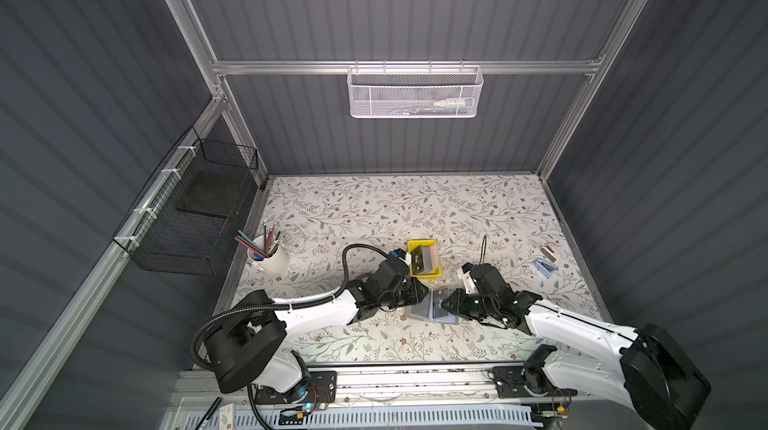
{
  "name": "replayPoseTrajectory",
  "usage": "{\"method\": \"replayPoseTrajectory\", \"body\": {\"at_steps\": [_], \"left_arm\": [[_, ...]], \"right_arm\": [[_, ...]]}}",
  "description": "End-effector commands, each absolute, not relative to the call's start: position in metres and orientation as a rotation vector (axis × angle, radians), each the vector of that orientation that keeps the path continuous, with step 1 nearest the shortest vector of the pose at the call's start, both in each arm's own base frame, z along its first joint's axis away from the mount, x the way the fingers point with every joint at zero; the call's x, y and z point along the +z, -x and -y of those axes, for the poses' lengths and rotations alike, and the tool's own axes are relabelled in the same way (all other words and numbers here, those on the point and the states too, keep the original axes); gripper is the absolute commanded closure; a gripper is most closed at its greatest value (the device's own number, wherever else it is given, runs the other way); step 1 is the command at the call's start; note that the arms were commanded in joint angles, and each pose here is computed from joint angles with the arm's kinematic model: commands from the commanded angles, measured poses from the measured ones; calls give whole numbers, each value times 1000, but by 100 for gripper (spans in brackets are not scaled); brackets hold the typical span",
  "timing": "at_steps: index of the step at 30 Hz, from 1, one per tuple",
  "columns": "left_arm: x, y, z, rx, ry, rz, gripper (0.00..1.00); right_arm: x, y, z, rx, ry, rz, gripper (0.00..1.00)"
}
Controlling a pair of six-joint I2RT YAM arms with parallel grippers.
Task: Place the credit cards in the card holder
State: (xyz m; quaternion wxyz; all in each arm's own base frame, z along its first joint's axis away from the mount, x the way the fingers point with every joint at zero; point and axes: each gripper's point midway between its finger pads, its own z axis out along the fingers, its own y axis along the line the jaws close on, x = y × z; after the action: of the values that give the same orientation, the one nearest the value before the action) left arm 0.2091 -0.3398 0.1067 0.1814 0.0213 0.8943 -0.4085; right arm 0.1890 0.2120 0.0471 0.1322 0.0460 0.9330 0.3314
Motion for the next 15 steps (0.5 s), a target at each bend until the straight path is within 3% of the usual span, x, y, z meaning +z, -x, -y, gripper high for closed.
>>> {"method": "replayPoseTrajectory", "body": {"at_steps": [1, 7, 12, 15], "left_arm": [[109, -211, 322, -1151, -70, -2523, 72], [109, -213, 292, -1105, -20, -2540, 62], [112, -211, 284, -1158, 11, -2524, 44], [112, -210, 282, -1147, -16, -2532, 41]], "right_arm": [[54, -194, -215, 910, -99, -2702, 79], [61, -197, -221, 878, -66, -2708, 77], [65, -199, -233, 851, -37, -2719, 76], [66, -202, -241, 828, -20, -2729, 75]]}}
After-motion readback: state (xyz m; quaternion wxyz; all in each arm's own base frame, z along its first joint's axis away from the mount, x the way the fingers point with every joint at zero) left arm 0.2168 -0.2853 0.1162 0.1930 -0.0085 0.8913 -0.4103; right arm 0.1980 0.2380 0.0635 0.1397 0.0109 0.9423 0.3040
